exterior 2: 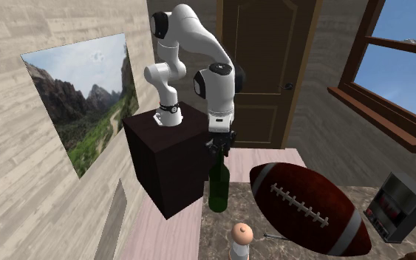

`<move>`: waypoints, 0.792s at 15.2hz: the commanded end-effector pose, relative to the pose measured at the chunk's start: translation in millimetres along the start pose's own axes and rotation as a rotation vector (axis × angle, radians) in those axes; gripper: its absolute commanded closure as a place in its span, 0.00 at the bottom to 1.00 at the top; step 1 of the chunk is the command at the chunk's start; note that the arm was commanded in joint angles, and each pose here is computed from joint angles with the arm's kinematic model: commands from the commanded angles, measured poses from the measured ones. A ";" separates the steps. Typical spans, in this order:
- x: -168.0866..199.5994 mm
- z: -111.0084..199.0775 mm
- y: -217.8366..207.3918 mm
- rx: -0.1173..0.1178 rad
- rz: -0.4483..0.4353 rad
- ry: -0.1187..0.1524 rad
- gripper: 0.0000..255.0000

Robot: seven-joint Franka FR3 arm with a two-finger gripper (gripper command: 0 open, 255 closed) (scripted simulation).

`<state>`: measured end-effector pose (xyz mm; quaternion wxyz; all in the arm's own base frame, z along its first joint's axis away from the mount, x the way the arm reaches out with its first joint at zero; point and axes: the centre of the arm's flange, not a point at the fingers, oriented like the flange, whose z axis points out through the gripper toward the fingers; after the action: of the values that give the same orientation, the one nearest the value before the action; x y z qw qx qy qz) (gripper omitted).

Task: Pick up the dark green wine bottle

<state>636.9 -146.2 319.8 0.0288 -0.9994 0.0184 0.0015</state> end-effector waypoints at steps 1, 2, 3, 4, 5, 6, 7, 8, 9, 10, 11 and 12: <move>-0.7 -7.5 -0.5 0.000 0.000 -0.001 1.00; -0.8 -12.8 -0.8 0.000 0.000 -0.001 1.00; -0.7 -18.0 -1.1 0.000 0.000 -0.001 1.00; -0.7 -23.3 -1.4 0.000 0.000 -0.001 1.00; -0.7 -28.6 -1.7 0.000 0.000 -0.001 1.00; -0.8 -33.8 -2.0 0.000 0.000 -0.001 1.00; -0.8 -39.1 -2.3 0.000 0.000 -0.001 1.00; -0.8 -44.4 -2.6 0.000 0.000 -0.001 1.00; -0.8 -49.7 -2.9 0.000 0.000 -0.001 1.00; -0.9 -54.9 -3.2 0.000 0.000 -0.001 1.00; -0.9 -60.2 -3.5 0.000 0.000 -0.001 1.00; -0.9 -65.5 -3.8 0.000 0.000 -0.001 1.00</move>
<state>635.6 -146.6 379.7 0.0290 -0.9994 0.0183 0.0020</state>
